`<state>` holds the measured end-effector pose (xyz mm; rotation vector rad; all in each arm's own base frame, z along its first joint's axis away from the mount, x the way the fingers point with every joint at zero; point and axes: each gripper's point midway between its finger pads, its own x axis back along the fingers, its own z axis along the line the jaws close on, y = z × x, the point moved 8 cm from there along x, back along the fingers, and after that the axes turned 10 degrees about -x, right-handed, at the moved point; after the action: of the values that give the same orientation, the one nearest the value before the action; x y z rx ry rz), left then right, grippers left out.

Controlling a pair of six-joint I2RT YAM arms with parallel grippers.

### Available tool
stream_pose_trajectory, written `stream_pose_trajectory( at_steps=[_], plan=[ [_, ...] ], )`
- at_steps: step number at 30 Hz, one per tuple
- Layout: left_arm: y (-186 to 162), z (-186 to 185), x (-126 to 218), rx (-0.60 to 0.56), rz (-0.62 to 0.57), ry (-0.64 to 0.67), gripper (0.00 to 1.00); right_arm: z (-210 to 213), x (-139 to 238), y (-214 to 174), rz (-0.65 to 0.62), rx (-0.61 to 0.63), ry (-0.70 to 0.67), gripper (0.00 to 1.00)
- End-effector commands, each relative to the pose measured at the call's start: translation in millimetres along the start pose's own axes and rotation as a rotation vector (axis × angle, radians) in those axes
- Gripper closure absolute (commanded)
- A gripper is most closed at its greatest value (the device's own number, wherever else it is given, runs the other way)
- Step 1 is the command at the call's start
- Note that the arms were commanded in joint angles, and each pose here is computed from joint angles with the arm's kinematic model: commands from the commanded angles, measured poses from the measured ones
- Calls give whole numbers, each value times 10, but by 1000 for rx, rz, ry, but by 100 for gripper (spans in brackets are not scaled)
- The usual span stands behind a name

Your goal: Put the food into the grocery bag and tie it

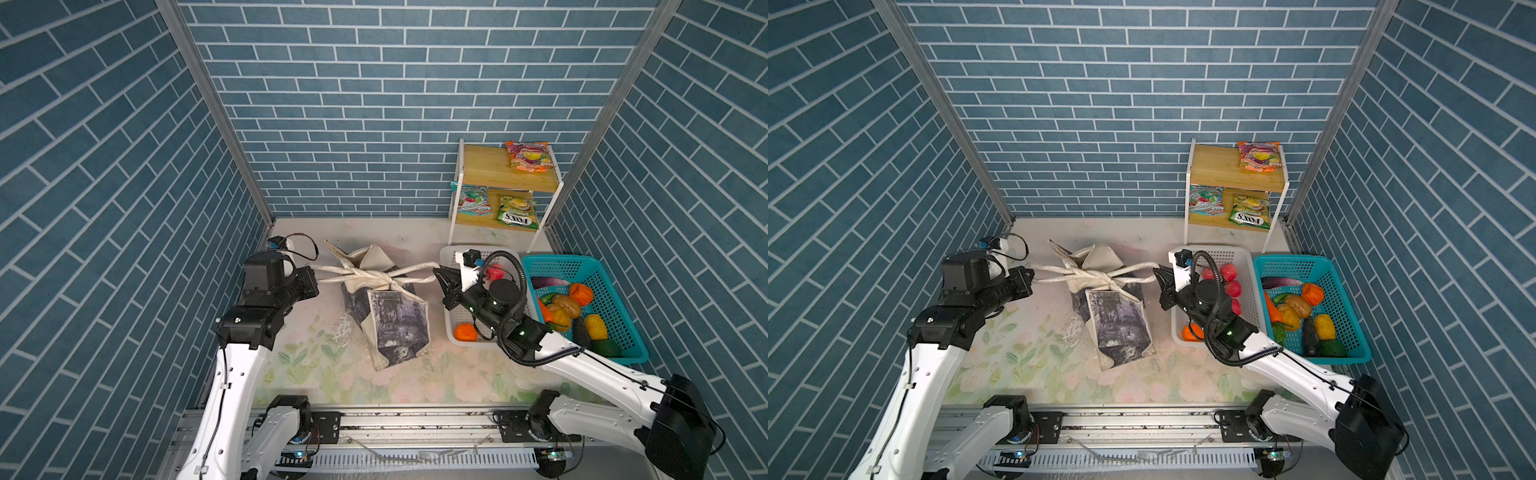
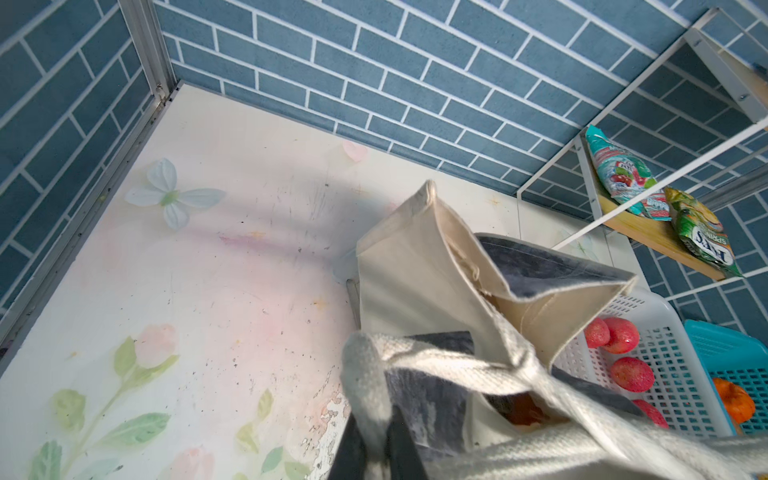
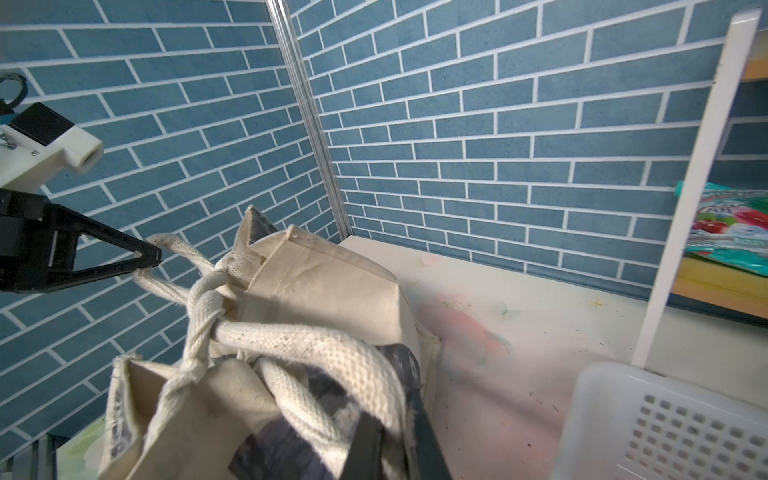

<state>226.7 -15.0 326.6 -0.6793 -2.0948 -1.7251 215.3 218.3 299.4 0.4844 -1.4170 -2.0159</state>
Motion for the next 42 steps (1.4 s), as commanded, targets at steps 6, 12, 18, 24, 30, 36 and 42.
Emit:
stream_pose_trajectory(
  at_steps=[6,12,18,24,30,36,42],
  plan=[
    [85,880,-78,199,-84,290,100,-736,558,287,-89,125,-625,100],
    [70,1016,-99,246,-76,304,100,-927,682,223,-33,149,-743,100],
    [76,1076,-61,256,-68,343,100,-1004,740,232,-23,154,-790,100],
    [70,1140,-7,273,-67,395,100,-1067,832,253,-22,150,-837,100],
    [65,1169,20,296,-78,406,100,-1116,877,258,-25,132,-856,100],
    [130,1024,-86,301,-118,198,100,-1025,740,239,-8,104,-693,100],
    [182,720,-149,289,-166,-114,100,-670,390,174,111,120,-237,100]
  ],
)
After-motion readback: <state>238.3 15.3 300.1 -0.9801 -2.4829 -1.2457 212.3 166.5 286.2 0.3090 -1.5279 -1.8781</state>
